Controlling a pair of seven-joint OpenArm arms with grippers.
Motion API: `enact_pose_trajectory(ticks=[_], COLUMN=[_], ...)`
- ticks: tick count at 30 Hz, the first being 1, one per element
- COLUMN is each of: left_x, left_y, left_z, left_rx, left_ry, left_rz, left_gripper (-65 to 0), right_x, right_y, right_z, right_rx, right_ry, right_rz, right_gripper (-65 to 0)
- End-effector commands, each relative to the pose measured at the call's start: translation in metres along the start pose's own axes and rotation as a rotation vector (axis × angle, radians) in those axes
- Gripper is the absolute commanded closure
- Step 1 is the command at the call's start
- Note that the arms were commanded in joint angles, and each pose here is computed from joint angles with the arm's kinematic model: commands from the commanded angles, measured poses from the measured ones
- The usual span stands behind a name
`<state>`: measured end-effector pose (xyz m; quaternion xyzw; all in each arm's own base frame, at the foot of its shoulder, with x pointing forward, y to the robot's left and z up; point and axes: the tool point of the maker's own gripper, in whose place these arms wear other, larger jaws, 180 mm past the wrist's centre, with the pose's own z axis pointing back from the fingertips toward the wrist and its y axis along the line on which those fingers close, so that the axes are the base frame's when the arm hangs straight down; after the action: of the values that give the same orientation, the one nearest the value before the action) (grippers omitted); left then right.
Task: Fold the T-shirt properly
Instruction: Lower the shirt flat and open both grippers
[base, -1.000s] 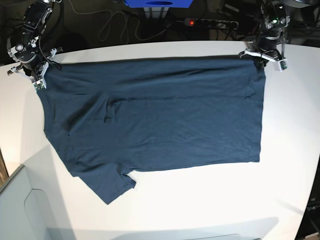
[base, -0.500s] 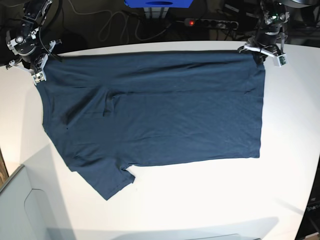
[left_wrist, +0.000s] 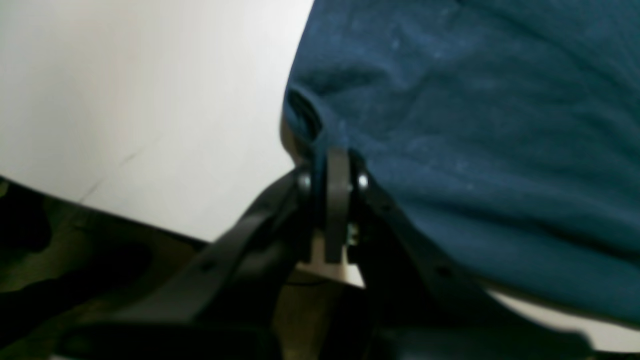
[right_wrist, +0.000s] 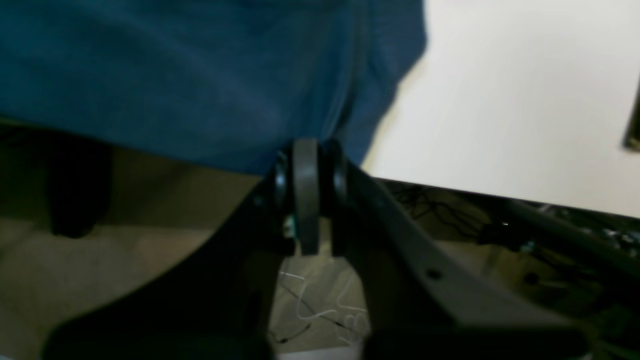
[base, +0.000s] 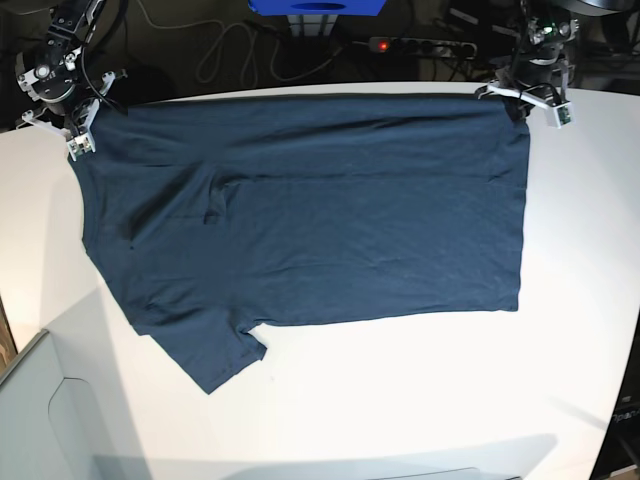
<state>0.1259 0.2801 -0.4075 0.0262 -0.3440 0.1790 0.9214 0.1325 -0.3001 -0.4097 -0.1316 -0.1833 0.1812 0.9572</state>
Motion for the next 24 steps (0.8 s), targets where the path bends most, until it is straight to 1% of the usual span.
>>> enact_pose_trajectory(ticks=[1,5,7,9,10,13,16,19,21,24], left_x=[0.006,-0.002,0.0,0.0,0.0,-0.009,-0.014,-0.014,-0.014,-0.014], left_y=[0.004,0.007,0.006,0.005,0.005,0.008,0.008,0.012,0.01,0.018], left_z=[0.004,0.005,0.005,0.006,0.006,0.01,0.013,0.015,0.015,0.022], left_rx=[0.007,0.014,0.012,0.009,0.008,0.013,0.013,0.018,0.001,0.0], left_ry=[-0.02,0.0,-0.004,-0.005,-0.005,0.019,0.03,0.035,0.034,0.03], left_rz=[-0.009,-0.009,-0.011,-0.014,-0.012,-0.018,-0.022,-0.03,0.002,0.06], left_gripper=[-0.5,-13.8,-18.6,-19.1,-19.1,-19.1,-19.2,-19.3,-19.3,-19.3], right_x=[-0.001,-0.002,-0.002,-0.001,0.0,0.001,0.007,0.006,0.011,0.013], right_y=[-0.01,-0.012,-0.012,-0.009,-0.009,-0.009,-0.012,-0.022,-0.029,-0.041], right_z=[0.005,0.005,0.005,0.004,0.004,0.004,0.004,0.008,0.01,0.018], right_rx=[-0.02,-0.025,-0.024,-0.021,-0.02,-0.021,-0.028,-0.057,-0.081,-0.126], right_ry=[-0.002,0.0,0.0,-0.003,-0.004,-0.007,-0.02,-0.025,-0.045,-0.063], right_rz=[0.016,0.01,0.008,0.001,0.0,0.0,-0.002,-0.026,-0.052,-0.091], right_gripper=[-1.0,-1.0,-1.1,-1.6,-3.2,-12.5,-25.4,-34.6,-37.8,-39.4])
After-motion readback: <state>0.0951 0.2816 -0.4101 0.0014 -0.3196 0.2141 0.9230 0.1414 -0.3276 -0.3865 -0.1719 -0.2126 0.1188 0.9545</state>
